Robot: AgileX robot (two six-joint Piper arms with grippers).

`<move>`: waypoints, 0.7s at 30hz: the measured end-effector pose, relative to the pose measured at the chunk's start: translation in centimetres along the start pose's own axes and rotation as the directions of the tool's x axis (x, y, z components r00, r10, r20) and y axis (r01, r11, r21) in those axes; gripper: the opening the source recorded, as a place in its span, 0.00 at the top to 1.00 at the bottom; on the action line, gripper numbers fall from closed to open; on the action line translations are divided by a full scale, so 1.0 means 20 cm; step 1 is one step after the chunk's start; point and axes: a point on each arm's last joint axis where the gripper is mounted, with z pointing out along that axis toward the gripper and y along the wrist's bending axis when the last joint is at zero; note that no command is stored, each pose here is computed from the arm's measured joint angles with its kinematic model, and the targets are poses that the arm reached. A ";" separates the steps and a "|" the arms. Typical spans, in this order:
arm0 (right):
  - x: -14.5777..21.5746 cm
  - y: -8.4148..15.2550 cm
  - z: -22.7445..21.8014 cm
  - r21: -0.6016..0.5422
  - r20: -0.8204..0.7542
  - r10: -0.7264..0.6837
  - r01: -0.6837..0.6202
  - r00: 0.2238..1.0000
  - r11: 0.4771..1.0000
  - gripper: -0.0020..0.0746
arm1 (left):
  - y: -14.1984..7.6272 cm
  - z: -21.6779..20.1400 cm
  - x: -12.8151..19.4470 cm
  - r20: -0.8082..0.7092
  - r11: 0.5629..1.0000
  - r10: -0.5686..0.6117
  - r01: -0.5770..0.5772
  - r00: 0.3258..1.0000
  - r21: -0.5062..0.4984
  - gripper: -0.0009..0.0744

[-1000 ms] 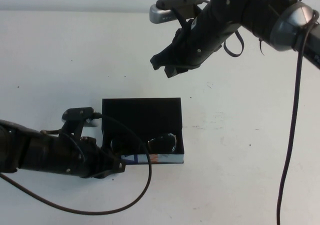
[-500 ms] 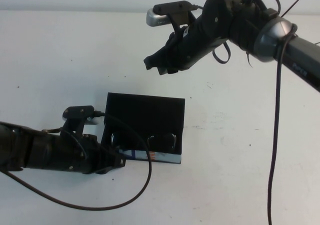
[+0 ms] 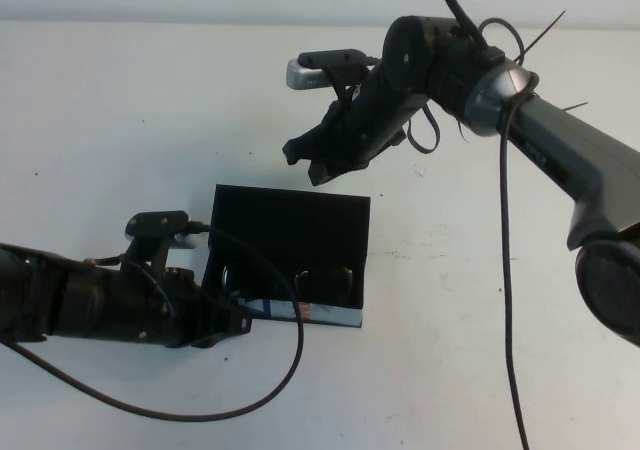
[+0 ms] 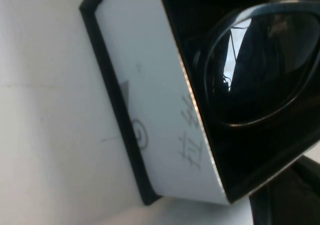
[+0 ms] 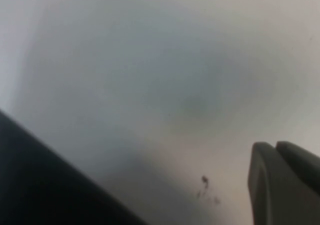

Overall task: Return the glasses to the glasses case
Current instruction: Close the glasses case

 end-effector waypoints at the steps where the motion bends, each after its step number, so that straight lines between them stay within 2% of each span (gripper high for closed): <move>1: -0.01 0.01 -0.02 -0.007 -0.013 -0.006 0.006 1.000 1.000 0.99 | 0.00 0.00 0.00 0.000 1.000 0.000 0.000 1.000 0.000 0.99; 9: -0.02 0.05 -0.11 -0.035 -0.088 -0.034 0.031 0.996 0.999 0.99 | 0.00 0.00 0.00 -0.001 1.000 -0.001 0.001 1.000 0.000 0.99; 21: 0.01 0.02 -0.02 -0.038 -0.133 -0.003 -0.002 0.991 0.999 0.99 | 0.00 0.00 0.00 -0.001 1.000 -0.001 0.001 1.000 0.000 0.99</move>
